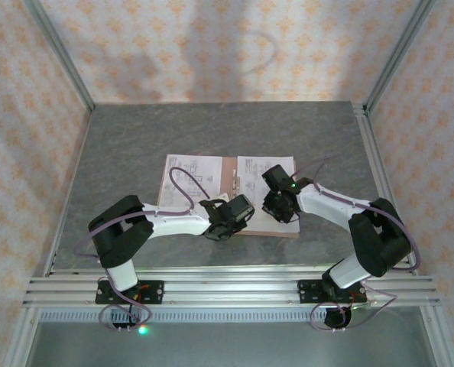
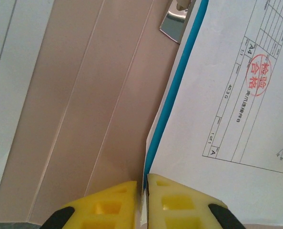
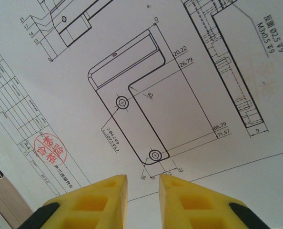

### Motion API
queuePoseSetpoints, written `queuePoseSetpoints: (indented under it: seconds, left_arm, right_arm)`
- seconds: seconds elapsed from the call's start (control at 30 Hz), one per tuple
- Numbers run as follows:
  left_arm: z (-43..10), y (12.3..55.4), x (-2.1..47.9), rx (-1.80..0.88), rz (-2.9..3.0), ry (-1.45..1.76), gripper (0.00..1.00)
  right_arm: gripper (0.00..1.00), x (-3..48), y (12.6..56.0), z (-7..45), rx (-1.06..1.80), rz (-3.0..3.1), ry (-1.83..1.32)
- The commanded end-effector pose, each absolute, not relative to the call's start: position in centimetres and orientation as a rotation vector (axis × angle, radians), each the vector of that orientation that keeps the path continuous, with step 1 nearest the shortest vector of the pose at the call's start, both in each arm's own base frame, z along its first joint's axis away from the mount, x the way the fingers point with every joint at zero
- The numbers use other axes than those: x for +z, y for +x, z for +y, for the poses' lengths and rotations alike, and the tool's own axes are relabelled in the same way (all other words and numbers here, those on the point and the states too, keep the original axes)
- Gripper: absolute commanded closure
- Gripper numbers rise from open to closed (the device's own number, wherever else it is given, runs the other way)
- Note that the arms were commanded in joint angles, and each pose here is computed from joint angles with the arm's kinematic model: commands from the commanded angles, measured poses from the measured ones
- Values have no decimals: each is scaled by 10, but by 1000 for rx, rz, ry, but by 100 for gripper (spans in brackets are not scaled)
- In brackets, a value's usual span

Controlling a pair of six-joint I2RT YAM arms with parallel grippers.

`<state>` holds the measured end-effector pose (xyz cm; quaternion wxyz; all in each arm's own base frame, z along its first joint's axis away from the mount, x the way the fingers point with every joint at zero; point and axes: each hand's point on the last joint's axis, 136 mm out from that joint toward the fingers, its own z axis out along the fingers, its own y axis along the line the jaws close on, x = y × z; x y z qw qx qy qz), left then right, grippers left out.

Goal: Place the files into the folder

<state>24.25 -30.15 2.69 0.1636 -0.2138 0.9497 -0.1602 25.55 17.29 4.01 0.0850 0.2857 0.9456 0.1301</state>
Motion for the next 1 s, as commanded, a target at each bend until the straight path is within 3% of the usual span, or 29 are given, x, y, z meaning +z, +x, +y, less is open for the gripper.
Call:
queuePoseSetpoints:
  seconds: [0.0, 0.37, 0.97]
  left_arm:
    - [-300, 246, 25, -427, 2706, -593, 90]
    - [-300, 243, 28, -426, 2706, -590, 100]
    - [-292, 233, 34, -429, 2689, -612, 100]
  right_arm:
    - [76, 41, 256, 168, 336, 2803, 853]
    - [76, 46, 257, 165, 329, 2788, 853]
    - [75, 48, 257, 164, 323, 2783, 851]
